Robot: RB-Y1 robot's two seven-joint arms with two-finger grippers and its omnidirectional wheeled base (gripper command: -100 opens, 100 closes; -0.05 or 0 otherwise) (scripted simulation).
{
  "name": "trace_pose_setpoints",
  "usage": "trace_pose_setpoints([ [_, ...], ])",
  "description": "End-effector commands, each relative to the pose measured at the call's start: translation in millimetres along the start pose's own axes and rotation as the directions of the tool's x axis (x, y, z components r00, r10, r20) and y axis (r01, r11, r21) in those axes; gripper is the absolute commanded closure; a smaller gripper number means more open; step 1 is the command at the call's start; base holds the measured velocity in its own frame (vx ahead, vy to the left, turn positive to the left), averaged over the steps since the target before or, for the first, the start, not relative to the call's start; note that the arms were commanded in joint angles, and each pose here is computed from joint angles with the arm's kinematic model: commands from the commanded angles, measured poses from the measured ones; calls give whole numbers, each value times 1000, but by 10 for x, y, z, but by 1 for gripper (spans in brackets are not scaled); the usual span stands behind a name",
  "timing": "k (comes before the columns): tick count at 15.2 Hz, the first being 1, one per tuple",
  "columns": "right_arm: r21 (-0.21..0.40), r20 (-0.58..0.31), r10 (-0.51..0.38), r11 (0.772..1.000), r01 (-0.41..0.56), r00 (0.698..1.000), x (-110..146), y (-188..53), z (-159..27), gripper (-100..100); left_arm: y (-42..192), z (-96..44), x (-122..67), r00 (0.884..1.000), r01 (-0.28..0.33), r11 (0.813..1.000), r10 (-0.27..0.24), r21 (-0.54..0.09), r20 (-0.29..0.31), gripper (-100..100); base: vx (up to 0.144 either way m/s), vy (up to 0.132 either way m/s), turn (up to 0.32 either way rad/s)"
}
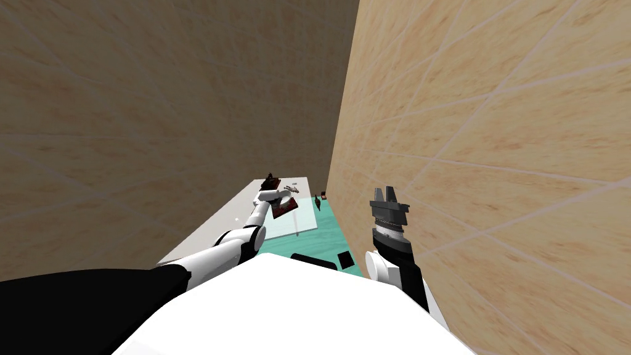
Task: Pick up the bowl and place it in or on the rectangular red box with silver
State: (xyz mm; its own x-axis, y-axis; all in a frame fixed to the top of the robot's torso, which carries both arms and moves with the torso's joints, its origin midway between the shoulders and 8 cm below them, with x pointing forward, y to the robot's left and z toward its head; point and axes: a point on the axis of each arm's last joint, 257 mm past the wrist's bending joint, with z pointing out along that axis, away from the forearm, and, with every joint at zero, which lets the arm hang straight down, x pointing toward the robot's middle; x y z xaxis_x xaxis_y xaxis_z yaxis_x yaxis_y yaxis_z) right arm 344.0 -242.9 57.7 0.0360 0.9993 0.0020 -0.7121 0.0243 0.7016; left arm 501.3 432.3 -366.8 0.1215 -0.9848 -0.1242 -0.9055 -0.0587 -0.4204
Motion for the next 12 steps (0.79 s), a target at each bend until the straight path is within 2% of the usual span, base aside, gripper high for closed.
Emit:
trace_pose_setpoints([
  [1,0,0,0,1000,0,1000,0,0,0,0,-47,-76,-34,1000,1,1000,-1,-3,0,-100,0,0,0],
  [9,0,0,0,1000,0,1000,0,0,0,0,-214,-394,-161,1000,6,1000,-6,-14,-1,-100,-4,-10,-13],
  [10,0,0,0,1000,0,1000,0,0,0,0,-192,-343,-149,1000,6,1000,-6,-10,0,-100,-2,-5,-5],
  [12,0,0,0,1000,0,1000,0,0,0,0,-188,-353,-150,1000,6,1000,-6,-13,-1,-100,0,0,0],
])
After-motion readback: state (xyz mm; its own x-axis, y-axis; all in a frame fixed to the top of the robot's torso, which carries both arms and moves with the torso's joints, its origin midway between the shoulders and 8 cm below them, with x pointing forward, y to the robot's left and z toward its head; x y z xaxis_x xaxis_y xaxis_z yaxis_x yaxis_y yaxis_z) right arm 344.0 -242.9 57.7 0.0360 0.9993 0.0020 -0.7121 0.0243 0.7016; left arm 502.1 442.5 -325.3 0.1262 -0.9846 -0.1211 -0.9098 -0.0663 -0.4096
